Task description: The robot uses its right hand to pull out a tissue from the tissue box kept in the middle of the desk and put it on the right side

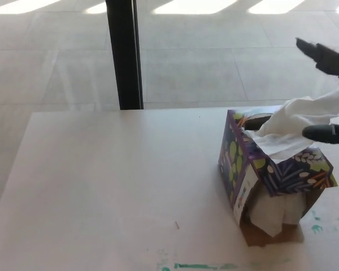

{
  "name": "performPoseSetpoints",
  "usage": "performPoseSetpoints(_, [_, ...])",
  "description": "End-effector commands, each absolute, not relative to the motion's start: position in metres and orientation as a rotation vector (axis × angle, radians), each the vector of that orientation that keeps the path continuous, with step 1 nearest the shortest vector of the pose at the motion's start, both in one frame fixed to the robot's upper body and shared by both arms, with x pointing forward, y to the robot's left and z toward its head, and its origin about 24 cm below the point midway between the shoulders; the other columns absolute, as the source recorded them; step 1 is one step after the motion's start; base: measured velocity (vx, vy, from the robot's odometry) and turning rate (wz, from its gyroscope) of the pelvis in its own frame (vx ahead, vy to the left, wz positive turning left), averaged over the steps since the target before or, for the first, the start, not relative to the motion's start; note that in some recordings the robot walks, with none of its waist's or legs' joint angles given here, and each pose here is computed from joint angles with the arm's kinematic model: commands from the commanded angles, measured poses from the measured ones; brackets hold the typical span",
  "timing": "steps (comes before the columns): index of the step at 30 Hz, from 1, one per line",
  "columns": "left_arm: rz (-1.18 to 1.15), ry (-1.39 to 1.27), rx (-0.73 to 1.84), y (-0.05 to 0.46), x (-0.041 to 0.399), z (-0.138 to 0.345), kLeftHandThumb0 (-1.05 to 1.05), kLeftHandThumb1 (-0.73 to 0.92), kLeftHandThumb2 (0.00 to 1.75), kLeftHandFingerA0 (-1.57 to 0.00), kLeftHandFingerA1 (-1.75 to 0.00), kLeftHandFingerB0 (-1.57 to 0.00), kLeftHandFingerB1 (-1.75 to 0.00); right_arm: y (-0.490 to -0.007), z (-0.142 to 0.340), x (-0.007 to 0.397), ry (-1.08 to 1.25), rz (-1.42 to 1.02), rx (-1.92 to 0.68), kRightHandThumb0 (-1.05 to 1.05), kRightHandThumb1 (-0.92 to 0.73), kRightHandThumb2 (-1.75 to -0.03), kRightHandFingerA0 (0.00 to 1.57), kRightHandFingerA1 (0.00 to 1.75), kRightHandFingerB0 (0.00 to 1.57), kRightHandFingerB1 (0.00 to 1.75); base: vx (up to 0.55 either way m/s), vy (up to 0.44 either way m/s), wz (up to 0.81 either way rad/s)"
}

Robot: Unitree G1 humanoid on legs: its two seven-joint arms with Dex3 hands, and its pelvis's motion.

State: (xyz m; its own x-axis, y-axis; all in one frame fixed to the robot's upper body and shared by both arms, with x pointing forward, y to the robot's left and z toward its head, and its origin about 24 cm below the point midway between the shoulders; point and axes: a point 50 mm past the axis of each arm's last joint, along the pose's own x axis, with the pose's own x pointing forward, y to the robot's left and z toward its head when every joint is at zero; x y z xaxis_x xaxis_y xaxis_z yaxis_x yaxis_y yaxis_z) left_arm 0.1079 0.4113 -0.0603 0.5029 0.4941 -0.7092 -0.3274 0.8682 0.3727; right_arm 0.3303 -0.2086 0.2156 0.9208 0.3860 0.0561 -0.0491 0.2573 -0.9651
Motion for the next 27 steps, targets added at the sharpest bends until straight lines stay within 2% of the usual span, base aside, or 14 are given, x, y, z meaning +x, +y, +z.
performPoseSetpoints(1, [0.523, 0.897, 0.219, 0.423, 0.102, -0.050, -0.87, 0.87, 1.04, -0.80, -1.10, -0.54, -0.98, -0.210, 0.207, 0.333, -0.170, 0.441, -1.493, -0.92, -0.52, -0.82, 0.00, 0.05, 0.00, 0.00, 0.00, 0.000, 0.00])
performPoseSetpoints(5, [0.521, 0.907, 0.230, 0.424, 0.101, -0.050, -0.89, 0.88, 1.02, -0.80, -1.09, -0.54, -0.97, -0.208, 0.204, 0.335, -0.124, 0.486, -1.539, -0.89, -0.51, -0.82, 0.00, 0.06, 0.01, 0.02, 0.00, 0.000, 0.00])
performPoseSetpoints(6, [0.520, 0.905, 0.231, 0.424, 0.102, -0.050, -0.89, 0.88, 1.02, -0.82, -1.10, -0.55, -0.97, -0.207, 0.204, 0.336, -0.115, 0.487, -1.546, -0.74, -0.50, -0.73, 0.00, 0.00, 0.00, 0.13, 0.00, 0.000, 0.00])
performPoseSetpoints(14, [0.514, 0.915, 0.238, 0.423, 0.098, -0.052, -0.87, 0.88, 1.02, -0.79, -1.09, -0.53, -0.96, -0.201, 0.205, 0.349, -0.089, 0.483, -1.699, -0.87, -0.50, -0.86, 0.00, 0.08, 0.07, 0.13, 0.00, 0.000, 0.00])
performPoseSetpoints(16, [0.513, 0.918, 0.237, 0.423, 0.098, -0.052, -0.86, 0.89, 1.02, -0.78, -1.08, -0.53, -0.96, -0.200, 0.204, 0.351, -0.109, 0.465, -1.731, -0.77, -0.52, -0.70, 0.00, 0.00, 0.03, 0.25, 0.00, 0.000, 0.00])
performPoseSetpoints(17, [0.513, 0.920, 0.239, 0.423, 0.098, -0.052, -0.86, 0.89, 1.02, -0.80, -1.09, -0.53, -0.96, -0.199, 0.205, 0.352, -0.135, 0.453, -1.752, -0.77, -0.56, -0.60, 0.00, 0.03, 0.05, 0.29, 0.00, 0.000, 0.00])
performPoseSetpoints(18, [0.505, 0.919, 0.243, 0.423, 0.098, -0.052, -0.85, 0.89, 1.03, -0.80, -1.09, -0.53, -0.96, -0.195, 0.208, 0.353, -0.160, 0.435, -1.765, -0.79, -0.44, -0.79, 0.00, 0.15, 0.07, 0.26, 0.00, 0.000, 0.00])
performPoseSetpoints(20, [0.503, 0.918, 0.243, 0.422, 0.098, -0.052, -0.86, 0.88, 1.03, -0.80, -1.09, -0.54, -0.96, -0.192, 0.209, 0.354, -0.190, 0.416, -1.781, -0.73, -0.42, -0.80, 0.00, 0.26, 0.03, 0.33, 0.00, 0.000, 0.00])
performPoseSetpoints(21, [0.503, 0.920, 0.244, 0.422, 0.098, -0.052, -0.84, 0.89, 1.02, -0.79, -1.07, -0.53, -0.95, -0.190, 0.210, 0.355, -0.202, 0.408, -1.789, -0.58, -0.60, -0.59, 0.05, 0.43, 0.10, 0.29, 0.00, 0.000, 0.00])
performPoseSetpoints(22, [0.500, 0.924, 0.252, 0.422, 0.097, -0.052, -0.84, 0.90, 1.02, -0.77, -1.05, -0.53, -0.94, -0.187, 0.211, 0.355, -0.206, 0.400, -1.793, -0.59, -0.49, -0.82, 0.18, 0.57, 0.06, 0.43, 0.00, 0.000, 0.00])
performPoseSetpoints(23, [0.498, 0.926, 0.261, 0.422, 0.097, -0.052, -0.84, 0.90, 1.02, -0.77, -1.05, -0.53, -0.94, -0.186, 0.212, 0.355, -0.206, 0.394, -1.791, -0.59, -0.49, -0.82, 0.18, 0.57, 0.06, 0.43, 0.00, 0.000, 0.00])
performPoseSetpoints(24, [0.500, 0.927, 0.257, 0.422, 0.097, -0.053, -0.84, 0.90, 1.02, -0.78, -1.07, -0.54, -0.95, -0.184, 0.212, 0.354, -0.241, 0.375, -1.818, -0.55, -0.68, -0.60, 0.47, 0.74, 0.16, 0.31, 0.00, 0.000, 0.00])
performPoseSetpoints(25, [0.497, 0.925, 0.250, 0.422, 0.097, -0.053, -0.85, 0.89, 1.03, -0.78, -1.07, -0.53, -0.95, -0.183, 0.211, 0.353, -0.321, 0.333, -1.841, -0.51, -0.69, -0.61, 0.73, 0.88, 0.29, 0.31, 0.00, 0.000, 0.00])
performPoseSetpoints(27, [0.492, 0.925, 0.255, 0.422, 0.097, -0.053, -0.85, 0.89, 1.05, -0.76, -1.08, -0.54, -0.97, -0.181, 0.209, 0.351, -0.434, 0.281, -1.849, -0.39, -0.67, -0.61, 0.88, 1.15, 0.41, 0.34, 0.00, 0.000, 0.00])
